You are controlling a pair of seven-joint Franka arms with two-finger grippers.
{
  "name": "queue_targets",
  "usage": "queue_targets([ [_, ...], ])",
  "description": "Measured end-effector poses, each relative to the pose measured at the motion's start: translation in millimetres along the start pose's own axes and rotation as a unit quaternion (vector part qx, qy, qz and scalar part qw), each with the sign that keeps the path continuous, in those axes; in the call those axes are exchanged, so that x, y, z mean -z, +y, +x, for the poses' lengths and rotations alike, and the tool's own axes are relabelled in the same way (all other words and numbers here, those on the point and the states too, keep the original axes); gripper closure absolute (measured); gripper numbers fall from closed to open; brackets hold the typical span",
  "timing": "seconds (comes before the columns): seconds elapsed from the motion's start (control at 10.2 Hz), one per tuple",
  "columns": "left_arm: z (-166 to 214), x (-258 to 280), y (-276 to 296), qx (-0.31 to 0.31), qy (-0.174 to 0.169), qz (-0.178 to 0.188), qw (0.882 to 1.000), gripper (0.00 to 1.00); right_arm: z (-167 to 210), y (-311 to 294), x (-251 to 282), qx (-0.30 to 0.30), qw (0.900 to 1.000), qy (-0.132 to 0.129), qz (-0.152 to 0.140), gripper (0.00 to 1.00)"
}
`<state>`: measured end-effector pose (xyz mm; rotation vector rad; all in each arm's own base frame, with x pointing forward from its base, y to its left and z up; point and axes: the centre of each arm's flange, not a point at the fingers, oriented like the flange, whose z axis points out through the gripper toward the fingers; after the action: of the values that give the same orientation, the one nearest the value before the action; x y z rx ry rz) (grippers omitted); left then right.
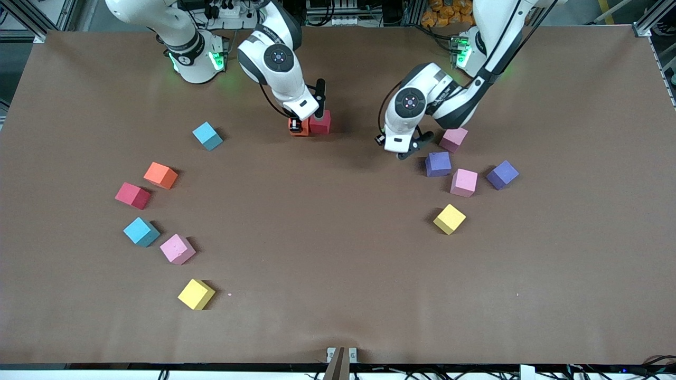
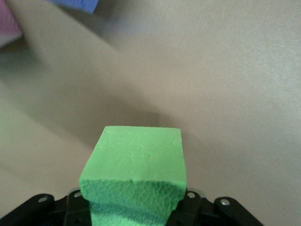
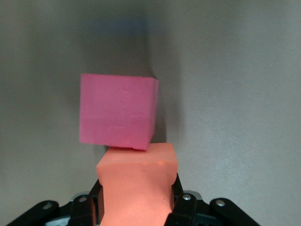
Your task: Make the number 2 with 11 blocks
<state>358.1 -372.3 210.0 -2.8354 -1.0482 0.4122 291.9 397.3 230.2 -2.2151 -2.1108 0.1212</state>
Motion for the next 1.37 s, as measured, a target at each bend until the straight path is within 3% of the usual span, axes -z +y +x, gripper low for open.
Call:
queue_targets([
  [0.39,-5,14,9,0.108,-0.010,-0.016,0.994,0.44,3,-4,-1,0.001,1.000,0.000,0.001,0.44],
  [0.68,19,34,16,0.176,-0.015,-0.037,0.984,0.44,3,-16,-10,-0.004,1.000,0.007,-0.004,0.44],
  [1.37,27,38,17,0.248,-0.020,-0.040,0.968,0.44,1,-18,-12,-0.006,1.000,0.007,-0.005,0.44],
])
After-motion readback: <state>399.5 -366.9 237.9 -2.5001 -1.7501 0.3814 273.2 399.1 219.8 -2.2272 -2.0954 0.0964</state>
